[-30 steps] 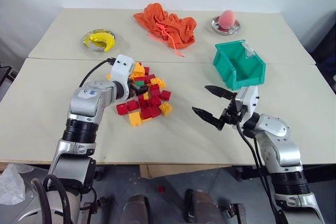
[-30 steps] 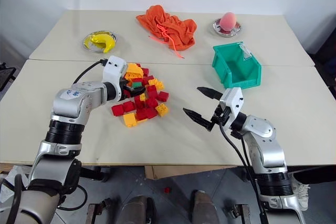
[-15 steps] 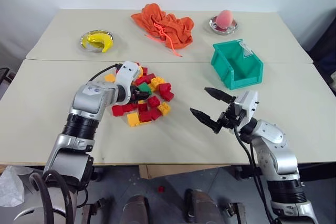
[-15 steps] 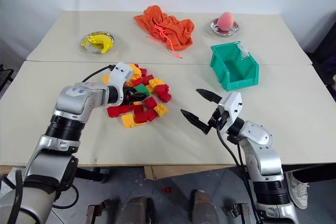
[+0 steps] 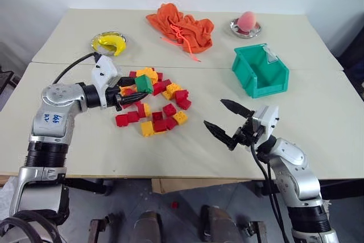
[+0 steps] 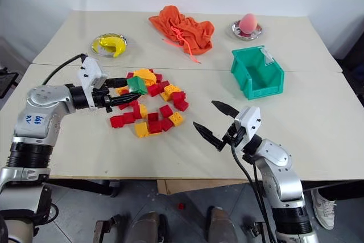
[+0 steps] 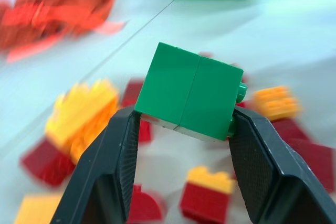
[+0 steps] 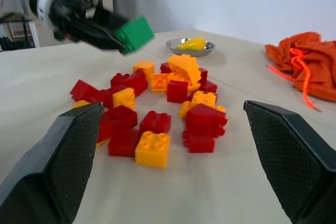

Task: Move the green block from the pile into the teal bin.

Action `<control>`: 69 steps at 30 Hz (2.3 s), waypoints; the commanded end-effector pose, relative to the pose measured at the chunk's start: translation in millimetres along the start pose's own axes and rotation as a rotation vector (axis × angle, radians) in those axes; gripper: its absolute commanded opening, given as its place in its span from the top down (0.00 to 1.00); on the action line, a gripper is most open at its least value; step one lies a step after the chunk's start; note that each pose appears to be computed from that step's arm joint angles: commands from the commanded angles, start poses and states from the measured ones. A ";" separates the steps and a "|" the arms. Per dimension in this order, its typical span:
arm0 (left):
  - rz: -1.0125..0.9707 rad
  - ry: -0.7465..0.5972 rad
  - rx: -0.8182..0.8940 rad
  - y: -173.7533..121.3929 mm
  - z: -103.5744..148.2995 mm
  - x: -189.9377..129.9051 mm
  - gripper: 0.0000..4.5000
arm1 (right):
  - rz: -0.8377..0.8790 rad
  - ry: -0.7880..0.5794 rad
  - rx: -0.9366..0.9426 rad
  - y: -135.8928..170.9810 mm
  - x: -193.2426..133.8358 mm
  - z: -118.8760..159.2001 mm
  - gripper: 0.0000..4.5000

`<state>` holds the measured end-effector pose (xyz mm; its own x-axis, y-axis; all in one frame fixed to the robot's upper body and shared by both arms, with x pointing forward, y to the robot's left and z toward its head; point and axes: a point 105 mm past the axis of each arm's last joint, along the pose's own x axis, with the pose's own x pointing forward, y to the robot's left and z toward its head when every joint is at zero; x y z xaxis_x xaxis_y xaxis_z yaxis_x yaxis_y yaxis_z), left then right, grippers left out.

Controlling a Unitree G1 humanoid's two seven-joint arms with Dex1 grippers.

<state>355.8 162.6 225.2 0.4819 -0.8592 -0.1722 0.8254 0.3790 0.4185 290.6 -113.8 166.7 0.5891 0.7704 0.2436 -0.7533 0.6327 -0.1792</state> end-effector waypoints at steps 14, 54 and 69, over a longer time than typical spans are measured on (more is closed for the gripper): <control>-0.593 0.024 0.177 -113.9 7.1 195.8 0.52 | -0.372 0.224 -0.135 -15.6 -119.1 19.4 0.00; -0.259 -0.178 -0.047 -83.9 -26.3 7.4 0.00 | 0.092 0.765 -0.031 -60.0 -30.5 -36.3 0.22; 0.196 -0.380 -0.217 -36.6 -7.2 10.7 0.00 | -0.444 0.250 -0.110 -153.3 -14.2 73.7 0.53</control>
<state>335.0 140.5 185.6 0.5227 -0.8310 0.1901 0.8113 0.5534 0.1886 373.4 -212.4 249.8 0.8775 0.4782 0.0367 -0.4623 0.8638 -0.2001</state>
